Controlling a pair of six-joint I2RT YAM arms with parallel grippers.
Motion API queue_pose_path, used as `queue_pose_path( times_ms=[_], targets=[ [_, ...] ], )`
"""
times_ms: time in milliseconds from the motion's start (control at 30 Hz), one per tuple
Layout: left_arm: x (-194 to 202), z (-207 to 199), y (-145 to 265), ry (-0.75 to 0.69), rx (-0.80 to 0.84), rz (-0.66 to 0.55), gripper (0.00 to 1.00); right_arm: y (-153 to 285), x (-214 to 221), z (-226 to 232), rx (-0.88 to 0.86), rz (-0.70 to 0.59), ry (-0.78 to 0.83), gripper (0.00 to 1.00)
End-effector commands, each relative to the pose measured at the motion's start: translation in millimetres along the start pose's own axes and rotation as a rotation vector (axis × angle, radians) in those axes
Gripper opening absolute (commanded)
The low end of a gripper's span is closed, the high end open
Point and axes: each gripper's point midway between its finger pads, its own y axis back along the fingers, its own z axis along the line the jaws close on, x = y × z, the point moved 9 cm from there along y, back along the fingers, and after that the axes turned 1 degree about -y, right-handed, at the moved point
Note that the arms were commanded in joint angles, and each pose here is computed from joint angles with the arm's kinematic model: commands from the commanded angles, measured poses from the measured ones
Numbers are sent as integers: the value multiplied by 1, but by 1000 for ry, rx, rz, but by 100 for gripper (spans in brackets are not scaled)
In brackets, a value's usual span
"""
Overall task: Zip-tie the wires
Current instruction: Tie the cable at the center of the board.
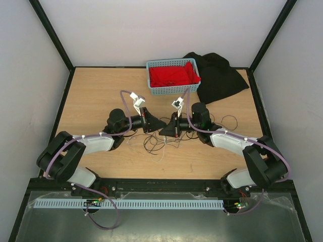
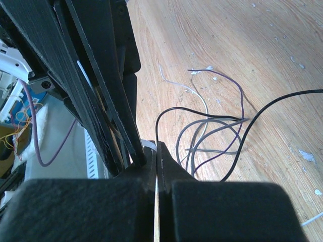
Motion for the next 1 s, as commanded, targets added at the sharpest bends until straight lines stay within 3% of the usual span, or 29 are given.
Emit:
queue_pose_path(
  times_ms=[0,100,300,433,700,967],
  targets=[
    [-5,2,-1,6,-21,-29,0,-3,-9,10,-58,-19,56,0],
    [-7,3,2,29,-27,-33,0,-2,-10,11,-53,-26,56,3],
    [-18,7,12,25,-45,-61,0,7,-23,20,10,-76,125,52],
    [-24,12,22,38,-79,-69,0,24,-34,24,122,-119,207,72],
    [-41,9,41,45,-168,-36,0,59,-38,10,289,-200,212,78],
    [-73,-10,54,18,-197,-34,0,52,-34,-4,267,-149,161,76]
  ],
)
